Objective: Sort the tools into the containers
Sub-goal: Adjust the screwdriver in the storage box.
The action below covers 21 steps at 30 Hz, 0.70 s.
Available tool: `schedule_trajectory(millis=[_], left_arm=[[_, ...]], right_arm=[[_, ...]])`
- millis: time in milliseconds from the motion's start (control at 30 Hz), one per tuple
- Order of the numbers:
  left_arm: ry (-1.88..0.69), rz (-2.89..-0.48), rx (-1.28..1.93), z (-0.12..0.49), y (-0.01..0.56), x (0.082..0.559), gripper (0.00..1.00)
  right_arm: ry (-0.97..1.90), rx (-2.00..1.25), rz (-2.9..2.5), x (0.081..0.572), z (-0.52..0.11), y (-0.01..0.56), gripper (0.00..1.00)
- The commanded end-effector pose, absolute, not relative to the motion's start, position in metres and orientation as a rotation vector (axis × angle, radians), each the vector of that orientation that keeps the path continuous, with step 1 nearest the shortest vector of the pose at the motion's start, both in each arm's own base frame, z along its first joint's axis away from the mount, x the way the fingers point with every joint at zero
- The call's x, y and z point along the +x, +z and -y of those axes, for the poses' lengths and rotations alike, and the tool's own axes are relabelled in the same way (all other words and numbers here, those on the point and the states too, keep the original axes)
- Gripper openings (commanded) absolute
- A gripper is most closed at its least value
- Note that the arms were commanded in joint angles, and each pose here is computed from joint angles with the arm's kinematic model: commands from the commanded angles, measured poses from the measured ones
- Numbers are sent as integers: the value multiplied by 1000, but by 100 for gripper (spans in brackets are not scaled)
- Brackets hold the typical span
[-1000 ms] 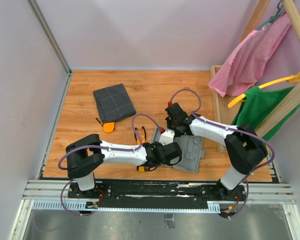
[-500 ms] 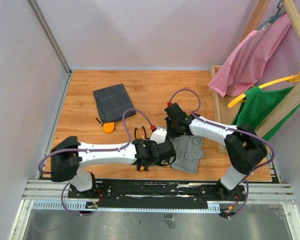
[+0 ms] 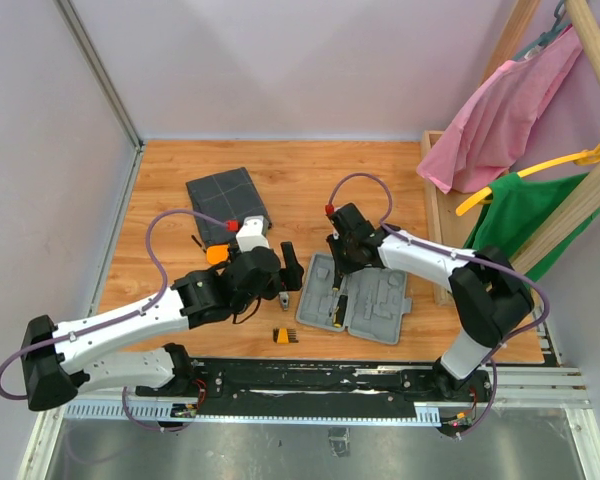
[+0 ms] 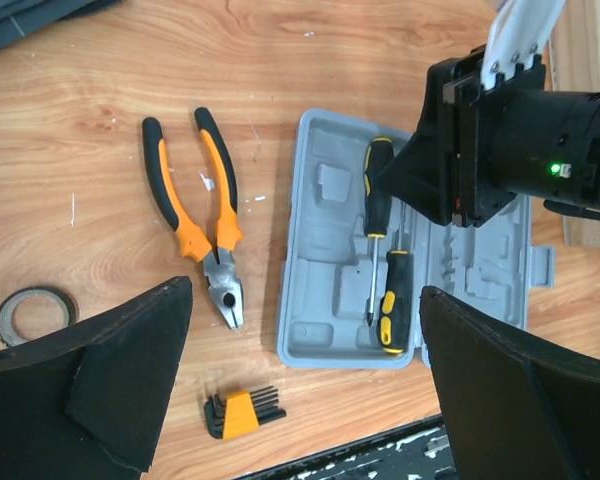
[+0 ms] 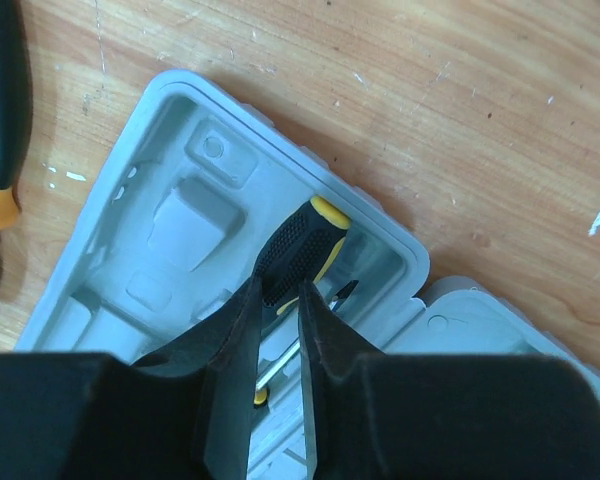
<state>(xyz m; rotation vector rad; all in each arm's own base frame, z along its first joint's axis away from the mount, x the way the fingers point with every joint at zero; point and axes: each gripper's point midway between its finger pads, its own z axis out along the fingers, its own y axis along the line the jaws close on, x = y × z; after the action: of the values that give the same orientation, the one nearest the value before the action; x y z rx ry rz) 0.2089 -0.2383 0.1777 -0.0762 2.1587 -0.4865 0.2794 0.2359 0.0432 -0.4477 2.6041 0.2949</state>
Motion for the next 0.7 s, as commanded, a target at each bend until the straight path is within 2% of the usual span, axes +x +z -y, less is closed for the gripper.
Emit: schedule_trajectory(millis=[0,167,367,667], left_arm=[[-500,-2104,-124,235,192,220,99],[-437,-2149,-125,230,176,221,99],[-440,-2176,-143,230,158,218,99],[-479,-2153,-151,226,150,215,99]], right_arm=[[179,-655,-2589,287,-224,44,22],[232,-664,-2546,296,-234,67,23],[288,-582,-2530,282,-229,84,38],[353,-617,-2564,238,-216,72,40]])
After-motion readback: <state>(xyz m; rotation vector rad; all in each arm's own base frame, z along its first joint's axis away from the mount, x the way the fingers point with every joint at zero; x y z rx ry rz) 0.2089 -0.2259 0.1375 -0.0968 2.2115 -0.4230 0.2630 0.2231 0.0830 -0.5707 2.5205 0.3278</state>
